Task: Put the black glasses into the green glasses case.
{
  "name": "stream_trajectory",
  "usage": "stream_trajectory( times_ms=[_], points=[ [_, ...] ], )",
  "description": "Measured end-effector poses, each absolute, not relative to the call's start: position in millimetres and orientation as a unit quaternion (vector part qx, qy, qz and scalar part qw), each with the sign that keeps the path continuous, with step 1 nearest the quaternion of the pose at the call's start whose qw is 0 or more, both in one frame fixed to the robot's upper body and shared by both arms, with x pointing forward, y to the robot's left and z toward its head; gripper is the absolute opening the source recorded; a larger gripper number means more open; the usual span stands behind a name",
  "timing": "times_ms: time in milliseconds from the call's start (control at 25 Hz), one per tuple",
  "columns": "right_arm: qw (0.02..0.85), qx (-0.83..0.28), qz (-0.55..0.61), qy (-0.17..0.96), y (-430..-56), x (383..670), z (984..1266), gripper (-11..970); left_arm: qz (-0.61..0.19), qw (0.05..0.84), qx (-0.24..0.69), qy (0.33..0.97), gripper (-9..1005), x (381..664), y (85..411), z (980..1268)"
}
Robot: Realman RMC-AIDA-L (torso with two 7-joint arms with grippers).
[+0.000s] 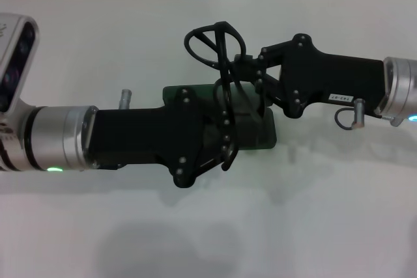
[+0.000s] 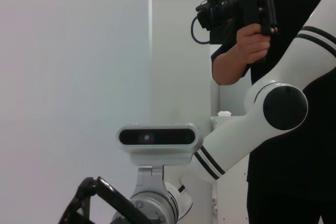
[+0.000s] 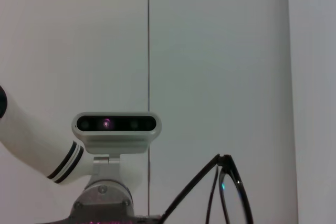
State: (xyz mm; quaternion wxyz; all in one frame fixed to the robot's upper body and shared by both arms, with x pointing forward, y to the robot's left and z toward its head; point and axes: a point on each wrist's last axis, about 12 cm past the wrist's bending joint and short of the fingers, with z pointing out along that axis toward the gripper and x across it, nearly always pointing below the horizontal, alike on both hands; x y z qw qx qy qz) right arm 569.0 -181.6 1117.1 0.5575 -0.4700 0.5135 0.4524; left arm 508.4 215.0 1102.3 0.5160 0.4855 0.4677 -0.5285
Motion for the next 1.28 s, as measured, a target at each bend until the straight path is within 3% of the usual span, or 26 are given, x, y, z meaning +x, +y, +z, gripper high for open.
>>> stream_trajectory(
  times_ms=[1280],
  points=[
    [0.555,-0.476,0.468,0.496,-171.9,565.8,1120.2,46,-0.526,0.524,0.475,0.473,3,511.3,211.7,1101.5]
  ],
)
